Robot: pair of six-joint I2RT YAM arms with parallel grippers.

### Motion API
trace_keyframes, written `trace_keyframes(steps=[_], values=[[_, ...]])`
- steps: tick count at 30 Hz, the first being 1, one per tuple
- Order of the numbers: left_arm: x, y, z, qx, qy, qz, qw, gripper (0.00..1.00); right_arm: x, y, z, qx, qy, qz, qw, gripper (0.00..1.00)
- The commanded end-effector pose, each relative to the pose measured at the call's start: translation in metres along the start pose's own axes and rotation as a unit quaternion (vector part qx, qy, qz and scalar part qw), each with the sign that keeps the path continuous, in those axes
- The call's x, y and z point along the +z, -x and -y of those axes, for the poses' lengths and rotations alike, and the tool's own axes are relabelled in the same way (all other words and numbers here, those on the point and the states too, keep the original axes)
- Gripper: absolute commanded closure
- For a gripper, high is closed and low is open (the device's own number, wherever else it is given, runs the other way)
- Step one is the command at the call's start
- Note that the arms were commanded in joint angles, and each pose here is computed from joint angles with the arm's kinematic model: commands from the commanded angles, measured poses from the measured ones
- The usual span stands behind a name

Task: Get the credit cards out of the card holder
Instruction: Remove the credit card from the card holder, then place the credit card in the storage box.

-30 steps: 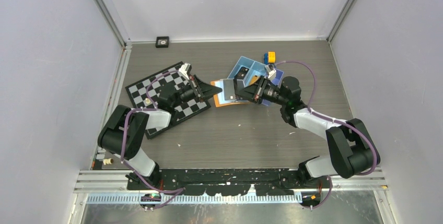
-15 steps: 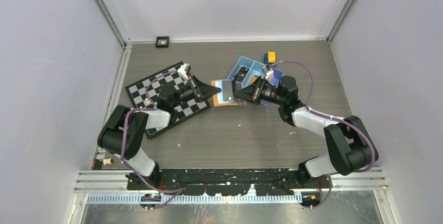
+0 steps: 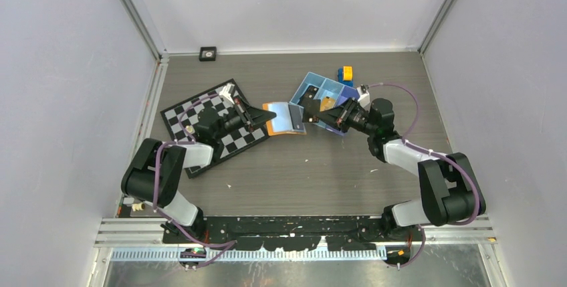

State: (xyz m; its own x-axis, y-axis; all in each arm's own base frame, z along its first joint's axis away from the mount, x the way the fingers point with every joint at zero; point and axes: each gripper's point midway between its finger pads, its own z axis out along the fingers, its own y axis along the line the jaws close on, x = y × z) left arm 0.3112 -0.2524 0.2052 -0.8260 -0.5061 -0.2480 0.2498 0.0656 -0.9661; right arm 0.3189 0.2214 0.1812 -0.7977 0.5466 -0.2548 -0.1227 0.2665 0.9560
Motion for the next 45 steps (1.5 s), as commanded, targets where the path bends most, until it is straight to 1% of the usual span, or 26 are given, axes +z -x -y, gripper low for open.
trace_keyframes(steps=[1, 4, 8, 11, 15, 20, 25, 33, 38, 40, 45], values=[[-0.004, 0.006, 0.005, 0.024, -0.001, 0.011, 1.000, 1.00, -0.006, 0.020, -0.013, -0.029, 0.015, 0.045, 0.998, 1.00], [-0.007, 0.010, -0.002, 0.023, 0.014, 0.018, 0.999, 1.00, -0.007, 0.035, -0.001, -0.045, -0.033, 0.077, 0.995, 1.00], [-0.012, 0.014, -0.002, 0.028, 0.023, 0.028, 0.999, 1.00, -0.005, 0.061, 0.014, -0.058, -0.095, 0.128, 0.986, 1.00], [-0.016, 0.016, -0.006, 0.036, 0.046, 0.036, 0.998, 1.00, 0.002, 0.072, 0.026, -0.049, -0.119, 0.139, 0.982, 1.00], [-0.024, 0.018, -0.016, 0.055, 0.098, 0.048, 0.992, 1.00, 0.017, 0.087, 0.044, -0.030, -0.142, 0.153, 0.978, 1.00], [-0.032, 0.021, -0.013, 0.081, 0.128, 0.064, 0.986, 1.00, 0.043, 0.101, 0.055, -0.017, -0.145, 0.150, 0.978, 1.00], [-0.039, 0.024, -0.012, 0.092, 0.143, 0.079, 0.982, 1.00, 0.054, 0.112, 0.061, -0.022, -0.152, 0.152, 0.976, 1.00], [-0.042, 0.024, -0.010, 0.093, 0.144, 0.087, 0.981, 1.00, 0.075, 0.112, 0.061, -0.031, -0.159, 0.145, 0.976, 1.00], [-0.045, 0.025, -0.009, 0.099, 0.150, 0.095, 0.979, 1.00, 0.098, 0.110, 0.059, -0.034, -0.162, 0.141, 0.976, 0.99], [-0.046, 0.025, -0.009, 0.101, 0.153, 0.096, 0.978, 1.00, 0.102, 0.110, 0.061, -0.032, -0.167, 0.146, 0.975, 0.88], [-0.046, 0.025, -0.008, 0.102, 0.152, 0.096, 0.978, 1.00, 0.094, 0.110, 0.061, -0.034, -0.170, 0.165, 0.971, 0.66]])
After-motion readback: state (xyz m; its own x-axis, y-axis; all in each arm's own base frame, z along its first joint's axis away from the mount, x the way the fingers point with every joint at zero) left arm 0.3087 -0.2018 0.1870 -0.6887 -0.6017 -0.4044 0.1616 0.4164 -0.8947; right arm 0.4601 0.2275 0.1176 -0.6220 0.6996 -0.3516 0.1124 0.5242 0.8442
